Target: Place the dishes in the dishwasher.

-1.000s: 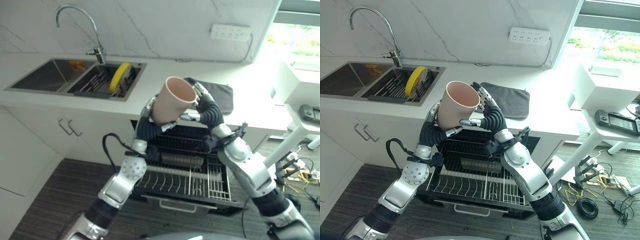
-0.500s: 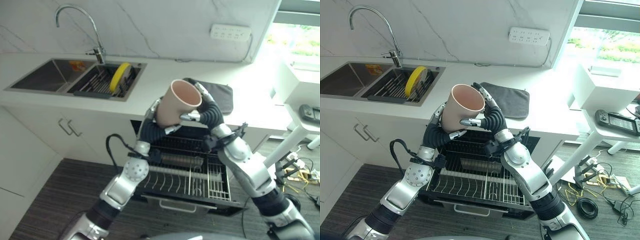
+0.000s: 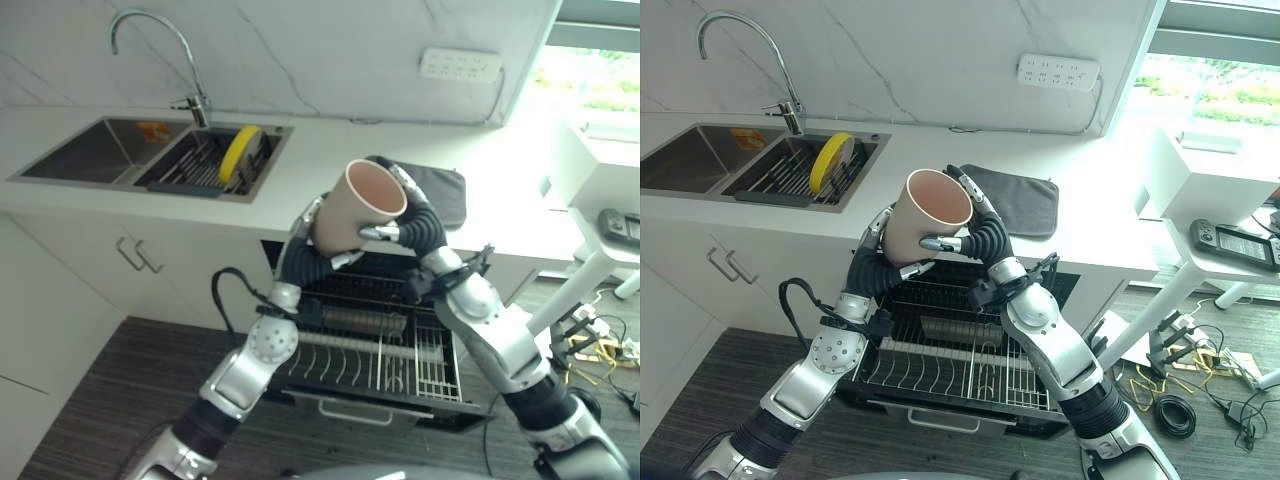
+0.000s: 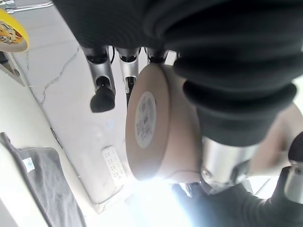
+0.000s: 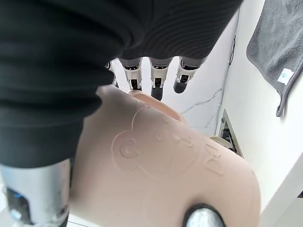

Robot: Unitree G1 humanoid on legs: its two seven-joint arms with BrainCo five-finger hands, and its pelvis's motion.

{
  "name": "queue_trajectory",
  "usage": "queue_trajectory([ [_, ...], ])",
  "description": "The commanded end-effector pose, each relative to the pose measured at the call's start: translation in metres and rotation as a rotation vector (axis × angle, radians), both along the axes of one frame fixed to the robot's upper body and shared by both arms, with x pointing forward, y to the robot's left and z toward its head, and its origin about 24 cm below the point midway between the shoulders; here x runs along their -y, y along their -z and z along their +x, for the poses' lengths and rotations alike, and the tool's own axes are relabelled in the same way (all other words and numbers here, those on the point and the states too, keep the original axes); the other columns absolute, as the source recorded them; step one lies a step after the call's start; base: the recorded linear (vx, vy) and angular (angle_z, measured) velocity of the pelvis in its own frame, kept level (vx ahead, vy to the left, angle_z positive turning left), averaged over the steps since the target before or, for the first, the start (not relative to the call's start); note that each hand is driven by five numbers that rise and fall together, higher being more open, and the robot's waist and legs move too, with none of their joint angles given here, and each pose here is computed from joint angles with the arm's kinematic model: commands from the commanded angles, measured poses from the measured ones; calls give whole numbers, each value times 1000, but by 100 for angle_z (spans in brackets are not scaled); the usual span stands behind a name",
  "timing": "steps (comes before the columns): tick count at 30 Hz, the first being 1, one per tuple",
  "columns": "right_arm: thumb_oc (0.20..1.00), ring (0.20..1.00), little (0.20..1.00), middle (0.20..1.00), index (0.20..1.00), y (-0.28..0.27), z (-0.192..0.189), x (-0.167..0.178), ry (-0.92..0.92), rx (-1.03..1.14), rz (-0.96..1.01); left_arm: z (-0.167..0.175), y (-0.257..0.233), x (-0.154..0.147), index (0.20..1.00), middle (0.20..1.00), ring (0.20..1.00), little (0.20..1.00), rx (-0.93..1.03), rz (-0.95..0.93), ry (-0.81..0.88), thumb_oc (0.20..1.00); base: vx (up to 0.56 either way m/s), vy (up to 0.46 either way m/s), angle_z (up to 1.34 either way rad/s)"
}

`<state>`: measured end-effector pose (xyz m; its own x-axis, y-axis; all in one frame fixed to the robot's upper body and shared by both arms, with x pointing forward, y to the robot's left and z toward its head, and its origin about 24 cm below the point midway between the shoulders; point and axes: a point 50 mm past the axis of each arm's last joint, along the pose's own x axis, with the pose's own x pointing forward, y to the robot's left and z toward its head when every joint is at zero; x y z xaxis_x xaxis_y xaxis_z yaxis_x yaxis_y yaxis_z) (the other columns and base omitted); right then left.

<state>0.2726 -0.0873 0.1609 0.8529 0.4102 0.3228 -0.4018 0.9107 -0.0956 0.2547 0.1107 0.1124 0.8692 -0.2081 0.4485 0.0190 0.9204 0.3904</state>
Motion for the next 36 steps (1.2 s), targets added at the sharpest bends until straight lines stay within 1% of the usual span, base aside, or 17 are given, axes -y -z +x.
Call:
queue_trajectory([
  [1,200,200,200,200,200,-43,-2,-25,-126,198,36,10,-43,21,200,200,200,200,242,52,124,200,0,0,0],
  [7,200,200,200,200,200,-52,-6,-29,-152,281,12,10,-43,23,200,200,200,200,243,50,132,200,0,0,0],
  [12,200,200,200,200,200,-56,-7,-28,-132,322,-24,9,-43,23,200,200,200,200,244,49,138,200,0,0,0],
  [18,200,200,200,200,200,-60,-9,-25,-120,364,-13,9,-43,23,200,200,200,200,249,45,137,200,0,0,0],
  [23,200,200,200,200,200,-61,-9,-24,-107,382,-17,12,-38,23,200,200,200,200,175,24,151,200,0,0,0],
  [24,200,200,200,200,200,-61,-9,-23,-105,383,-19,12,-37,23,661,661,661,661,156,16,158,661,0,0,0],
  [25,200,200,200,200,200,-61,-9,-23,-104,385,-20,11,-37,22,1000,1000,1000,1000,148,12,162,1000,0,0,0],
  [36,200,200,200,200,200,-57,-6,-14,-34,384,-27,11,-36,15,1000,1000,1000,1000,123,-10,145,1000,0,0,0],
])
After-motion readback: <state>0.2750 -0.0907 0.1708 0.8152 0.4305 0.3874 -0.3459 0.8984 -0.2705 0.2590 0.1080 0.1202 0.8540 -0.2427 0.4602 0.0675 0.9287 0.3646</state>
